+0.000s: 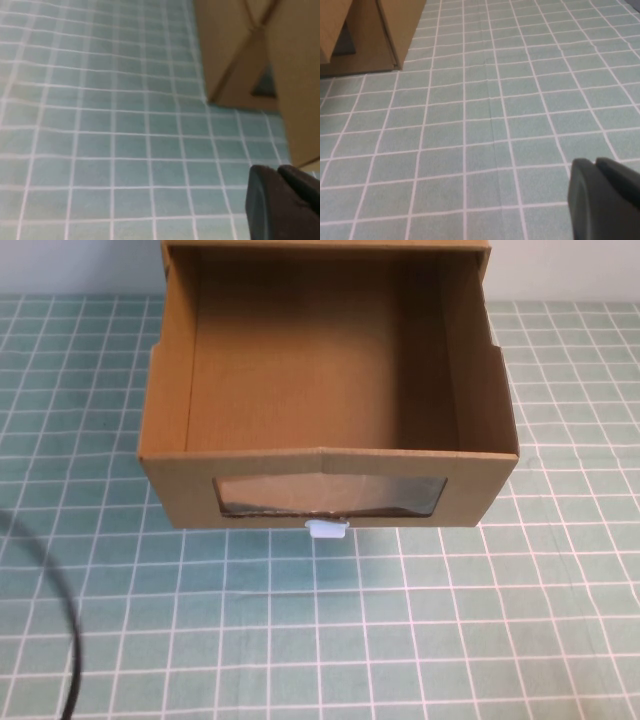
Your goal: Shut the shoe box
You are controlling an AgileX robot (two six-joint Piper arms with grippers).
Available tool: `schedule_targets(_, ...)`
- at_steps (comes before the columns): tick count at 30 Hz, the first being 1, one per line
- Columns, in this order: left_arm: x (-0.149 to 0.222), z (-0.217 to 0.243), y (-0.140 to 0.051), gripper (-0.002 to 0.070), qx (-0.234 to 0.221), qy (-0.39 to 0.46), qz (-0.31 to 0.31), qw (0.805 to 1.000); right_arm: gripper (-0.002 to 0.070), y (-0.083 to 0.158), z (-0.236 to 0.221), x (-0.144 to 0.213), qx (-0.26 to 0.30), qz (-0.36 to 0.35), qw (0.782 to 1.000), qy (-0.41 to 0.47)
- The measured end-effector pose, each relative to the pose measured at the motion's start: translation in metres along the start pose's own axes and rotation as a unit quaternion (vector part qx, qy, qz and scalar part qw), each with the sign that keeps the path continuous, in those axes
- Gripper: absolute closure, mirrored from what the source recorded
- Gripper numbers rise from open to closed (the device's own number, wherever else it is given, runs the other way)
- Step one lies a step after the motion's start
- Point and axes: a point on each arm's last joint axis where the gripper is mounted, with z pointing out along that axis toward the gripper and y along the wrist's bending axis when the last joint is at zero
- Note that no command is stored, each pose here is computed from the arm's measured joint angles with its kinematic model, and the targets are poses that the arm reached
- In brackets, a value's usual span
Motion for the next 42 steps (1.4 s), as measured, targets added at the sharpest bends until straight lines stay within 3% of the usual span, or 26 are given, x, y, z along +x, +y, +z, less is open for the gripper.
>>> schedule_targets(7, -0.088, 0.033, -0.025, 0.0680, 0.077, 0.084, 0.074, 0.991, 0.0688, 0.000, 0.000, 0.000, 0.000, 0.000, 1.000, 0.000)
schedule_targets(20, -0.207, 0.121, -0.063, 0.0680, 0.180, 0.000, 0.147, 0.972, 0.0688, 0.000, 0.000, 0.000, 0.000, 0.000, 1.000, 0.000)
schedule_targets(30, -0.213, 0.198, -0.113, 0.0680, 0.245, 0.025, 0.196, 0.949, 0.0688, 0.000, 0.000, 0.000, 0.000, 0.000, 1.000, 0.000)
schedule_targets(42, -0.201, 0.233, -0.114, 0.0680, 0.246, 0.038, 0.207, 0.946, 0.0688, 0.000, 0.000, 0.000, 0.000, 0.000, 1.000, 0.000)
